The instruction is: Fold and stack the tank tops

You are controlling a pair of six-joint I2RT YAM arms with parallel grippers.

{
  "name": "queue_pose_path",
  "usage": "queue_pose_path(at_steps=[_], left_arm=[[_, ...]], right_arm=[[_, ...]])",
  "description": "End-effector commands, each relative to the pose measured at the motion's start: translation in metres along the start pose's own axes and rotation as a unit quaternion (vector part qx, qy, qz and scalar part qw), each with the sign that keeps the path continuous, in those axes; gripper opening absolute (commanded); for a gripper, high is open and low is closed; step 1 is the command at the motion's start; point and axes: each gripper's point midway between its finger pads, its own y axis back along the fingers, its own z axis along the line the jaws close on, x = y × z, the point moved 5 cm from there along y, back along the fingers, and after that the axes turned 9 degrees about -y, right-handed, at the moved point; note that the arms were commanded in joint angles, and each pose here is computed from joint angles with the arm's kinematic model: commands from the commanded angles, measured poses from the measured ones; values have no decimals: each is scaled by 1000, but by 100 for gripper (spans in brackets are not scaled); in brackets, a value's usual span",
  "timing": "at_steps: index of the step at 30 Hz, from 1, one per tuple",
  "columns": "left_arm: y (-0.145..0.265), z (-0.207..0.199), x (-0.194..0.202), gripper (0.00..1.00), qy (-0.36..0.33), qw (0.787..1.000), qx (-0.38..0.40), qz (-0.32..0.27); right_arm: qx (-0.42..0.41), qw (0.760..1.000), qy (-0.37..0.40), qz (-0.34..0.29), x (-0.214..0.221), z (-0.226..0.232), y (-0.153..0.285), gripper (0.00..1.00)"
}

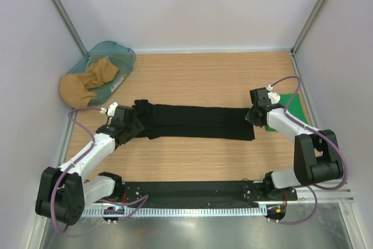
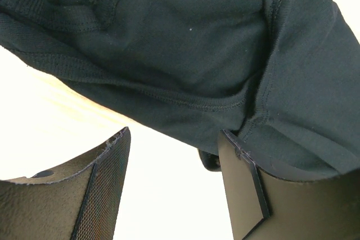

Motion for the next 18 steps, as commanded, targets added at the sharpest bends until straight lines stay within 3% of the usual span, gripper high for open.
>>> queue_pose_path(at_steps=[1,5,15,18], left_arm=[[1,-9,-13,64,5,1000,19,-21],[-2,-9,-11,64,4,1000,18,-17],[-4,-8,-7,65,8,1000,15,-10],[-3,-6,-5,65,10,1000,12,-9]], right_arm=[[-10,999,-7,-31,-7,-6,17,14],[-5,1000,-11,-18,7,-22,22,14],[-42,999,-25,3,27,-37,35,52],[-74,997,-21,-16,18,-27,41,52]])
